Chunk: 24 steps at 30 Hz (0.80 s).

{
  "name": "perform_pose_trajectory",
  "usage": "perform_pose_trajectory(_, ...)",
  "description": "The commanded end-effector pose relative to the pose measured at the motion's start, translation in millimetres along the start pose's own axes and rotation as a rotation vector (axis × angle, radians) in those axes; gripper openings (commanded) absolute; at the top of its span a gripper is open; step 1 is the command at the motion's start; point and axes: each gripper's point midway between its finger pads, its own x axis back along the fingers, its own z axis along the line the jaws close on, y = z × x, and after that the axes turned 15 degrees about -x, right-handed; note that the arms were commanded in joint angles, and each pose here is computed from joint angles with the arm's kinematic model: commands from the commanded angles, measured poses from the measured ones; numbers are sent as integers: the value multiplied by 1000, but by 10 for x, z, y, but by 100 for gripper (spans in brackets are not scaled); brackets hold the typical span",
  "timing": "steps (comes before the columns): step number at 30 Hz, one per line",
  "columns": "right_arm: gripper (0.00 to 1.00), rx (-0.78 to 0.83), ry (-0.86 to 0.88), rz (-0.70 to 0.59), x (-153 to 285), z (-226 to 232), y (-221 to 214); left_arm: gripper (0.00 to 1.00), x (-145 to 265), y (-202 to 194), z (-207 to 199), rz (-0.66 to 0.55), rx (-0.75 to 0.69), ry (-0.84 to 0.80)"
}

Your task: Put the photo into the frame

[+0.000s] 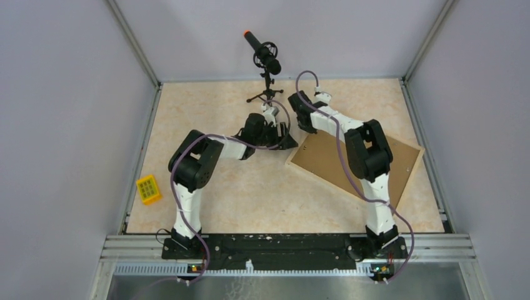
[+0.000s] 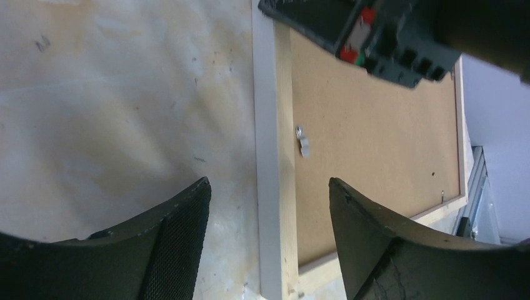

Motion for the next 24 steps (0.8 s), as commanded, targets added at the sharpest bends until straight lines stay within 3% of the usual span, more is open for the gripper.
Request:
perform_pose_trajectory(1,0,155,106,70,286,-65,-309,74,109,-10,-142,-9,14,-8)
perform_pose_trajectory(9,0,291,232,98,456,-107,-378,71,466,-528,-490,-8,55,-71)
perform_pose_trajectory(10,4,309,273,107,516,-91,-379,70,499,-564,-513,-5,51,-70)
perform_pose_trajectory(13,47,319,401,80,784,-26,-245,68,545,-647,-556,-5,38,-70)
perform_pose_trajectory(15,64,324,464,65,965,-6,-146,64,530,-662,-560,-5,41,-72)
perform_pose_trajectory(16,67,325,477,74,1021,-21,-124,62,517,-662,-553,-4,43,-71)
perform_pose_trajectory(19,68,298,479,166,1078,-169,-204,57,493,-703,-558,-1,55,-73)
perform_pose_trajectory(24,50,209,540,285,1043,-400,-463,50,399,-849,-479,46,115,-45)
